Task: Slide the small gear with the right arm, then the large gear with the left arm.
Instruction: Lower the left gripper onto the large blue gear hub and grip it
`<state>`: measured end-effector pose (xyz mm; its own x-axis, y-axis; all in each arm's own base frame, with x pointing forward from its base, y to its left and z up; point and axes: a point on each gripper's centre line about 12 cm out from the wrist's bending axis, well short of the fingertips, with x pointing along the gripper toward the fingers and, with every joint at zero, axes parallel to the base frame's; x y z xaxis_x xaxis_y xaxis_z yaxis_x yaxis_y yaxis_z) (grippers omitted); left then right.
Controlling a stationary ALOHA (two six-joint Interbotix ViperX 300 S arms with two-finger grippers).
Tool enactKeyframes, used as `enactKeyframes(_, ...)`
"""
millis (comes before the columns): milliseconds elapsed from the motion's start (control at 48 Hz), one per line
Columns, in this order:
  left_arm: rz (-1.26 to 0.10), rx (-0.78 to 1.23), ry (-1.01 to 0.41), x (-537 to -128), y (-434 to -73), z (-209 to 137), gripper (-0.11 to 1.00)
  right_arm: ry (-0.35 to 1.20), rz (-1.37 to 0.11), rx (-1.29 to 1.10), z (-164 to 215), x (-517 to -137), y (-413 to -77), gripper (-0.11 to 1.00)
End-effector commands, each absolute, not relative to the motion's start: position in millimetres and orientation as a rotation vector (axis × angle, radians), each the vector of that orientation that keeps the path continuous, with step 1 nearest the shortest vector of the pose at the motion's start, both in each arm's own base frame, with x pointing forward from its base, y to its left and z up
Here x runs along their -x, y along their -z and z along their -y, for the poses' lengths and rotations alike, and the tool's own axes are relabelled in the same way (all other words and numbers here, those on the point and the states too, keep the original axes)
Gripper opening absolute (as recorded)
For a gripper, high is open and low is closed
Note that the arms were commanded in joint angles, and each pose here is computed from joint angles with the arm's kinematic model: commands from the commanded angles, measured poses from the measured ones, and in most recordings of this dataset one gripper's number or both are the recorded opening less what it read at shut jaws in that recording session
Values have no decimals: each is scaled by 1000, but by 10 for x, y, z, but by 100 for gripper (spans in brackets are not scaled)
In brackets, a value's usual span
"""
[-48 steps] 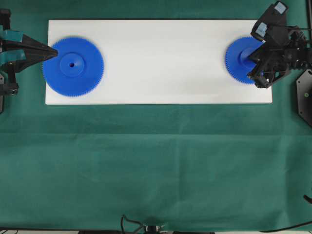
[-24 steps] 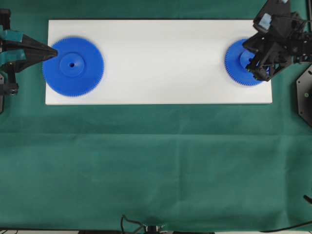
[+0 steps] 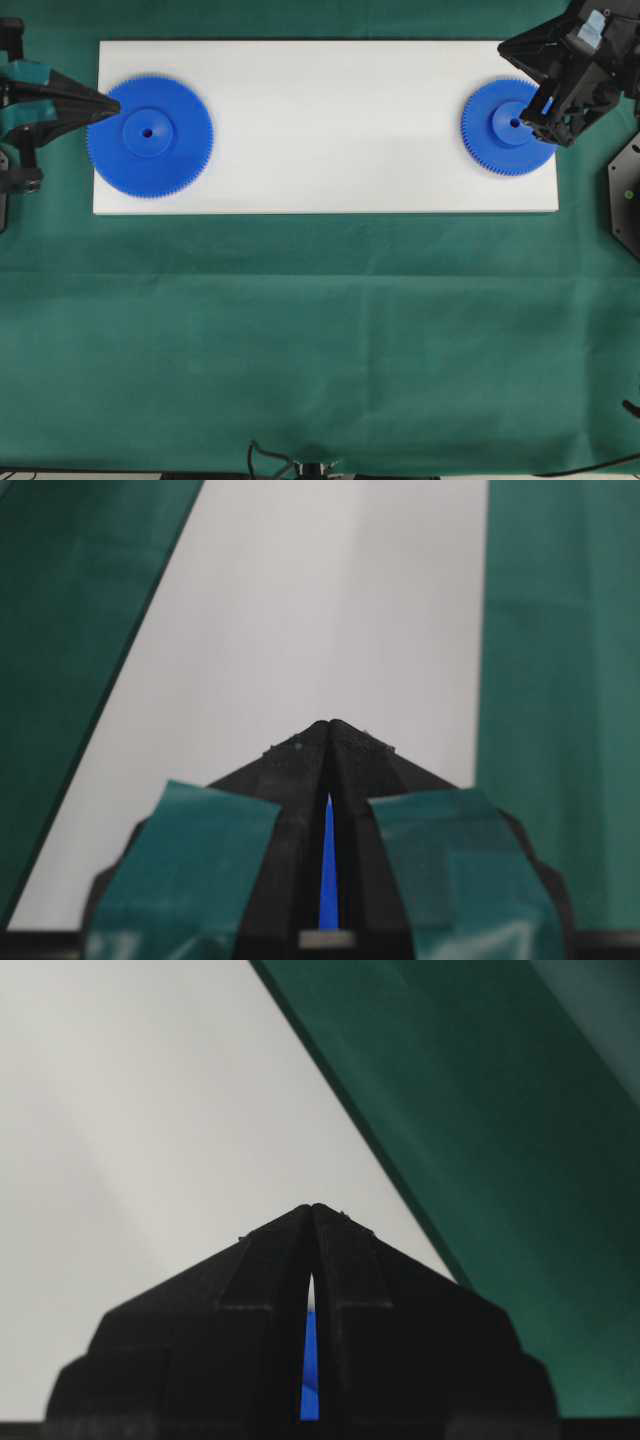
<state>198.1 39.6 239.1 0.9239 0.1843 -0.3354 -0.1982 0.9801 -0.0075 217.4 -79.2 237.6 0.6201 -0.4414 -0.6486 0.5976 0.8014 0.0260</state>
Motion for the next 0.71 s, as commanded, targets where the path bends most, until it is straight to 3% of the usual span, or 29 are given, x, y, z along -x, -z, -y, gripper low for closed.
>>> enactKeyframes(0, -400, 56, -225, -2062, -2271, -475, 0, 590, -638, -240, 794, -2224, -2470, 53)
enactKeyframes(312, -645, 101, -259, -2273, -1737, -613, 0, 587, -637, -239, 795, -2231, -2463, 53)
enactKeyframes(687, -662, 124, -267, -2193, -1582, -596, 0, 587, -641, -238, 792, -2230, -2452, 53)
